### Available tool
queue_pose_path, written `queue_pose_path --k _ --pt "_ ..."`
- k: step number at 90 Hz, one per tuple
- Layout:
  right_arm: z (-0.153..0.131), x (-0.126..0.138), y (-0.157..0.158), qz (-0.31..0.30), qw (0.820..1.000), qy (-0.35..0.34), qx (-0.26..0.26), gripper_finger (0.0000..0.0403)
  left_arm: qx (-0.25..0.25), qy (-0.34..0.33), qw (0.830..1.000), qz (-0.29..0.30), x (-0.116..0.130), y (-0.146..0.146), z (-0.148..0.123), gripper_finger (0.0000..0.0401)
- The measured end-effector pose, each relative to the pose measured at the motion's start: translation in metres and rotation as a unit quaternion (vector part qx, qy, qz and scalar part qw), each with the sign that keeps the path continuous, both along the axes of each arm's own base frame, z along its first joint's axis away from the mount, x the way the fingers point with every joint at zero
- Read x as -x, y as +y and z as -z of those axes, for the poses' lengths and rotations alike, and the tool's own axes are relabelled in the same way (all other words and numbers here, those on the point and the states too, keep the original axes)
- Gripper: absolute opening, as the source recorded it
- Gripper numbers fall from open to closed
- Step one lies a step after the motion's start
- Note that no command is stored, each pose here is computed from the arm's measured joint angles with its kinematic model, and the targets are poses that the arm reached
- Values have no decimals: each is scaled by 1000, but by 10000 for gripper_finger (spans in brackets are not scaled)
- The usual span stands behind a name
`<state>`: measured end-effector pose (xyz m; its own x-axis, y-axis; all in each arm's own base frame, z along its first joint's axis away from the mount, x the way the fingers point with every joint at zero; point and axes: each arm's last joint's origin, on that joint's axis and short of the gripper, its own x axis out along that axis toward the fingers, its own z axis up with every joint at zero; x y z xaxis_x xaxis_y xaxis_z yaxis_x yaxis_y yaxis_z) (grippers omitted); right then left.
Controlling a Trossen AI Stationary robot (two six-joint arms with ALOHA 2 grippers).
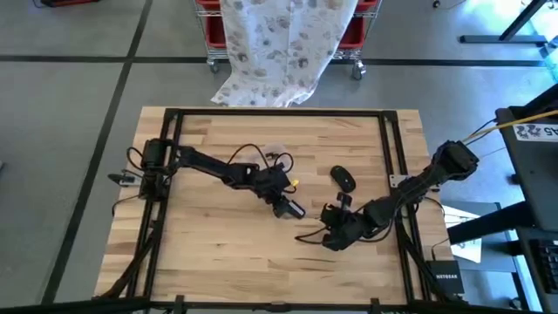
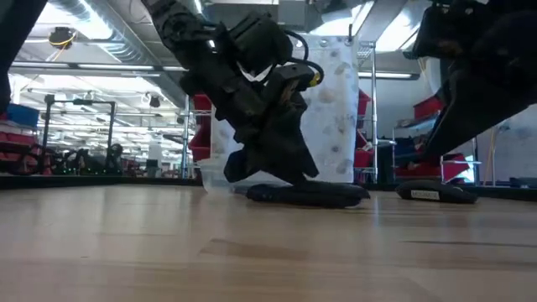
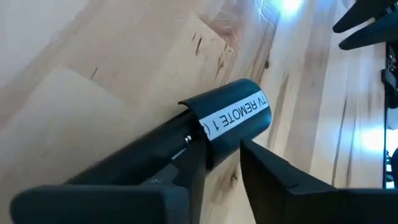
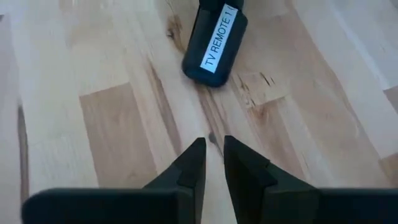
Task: Insert battery
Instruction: Close the remote lid on the remote
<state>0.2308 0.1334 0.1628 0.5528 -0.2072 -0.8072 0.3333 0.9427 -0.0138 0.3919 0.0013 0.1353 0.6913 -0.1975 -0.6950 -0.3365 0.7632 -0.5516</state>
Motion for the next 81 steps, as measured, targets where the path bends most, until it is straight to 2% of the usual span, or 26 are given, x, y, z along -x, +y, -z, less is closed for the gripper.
queue_pose_path --k 54,81 --pt "0 0 0 2 1000 -2 4 42 13 14 1000 9 2 -3 1 90" --pt "0 0 0 2 1000 -1 5 42 28 18 999 -7 2 1 1 90"
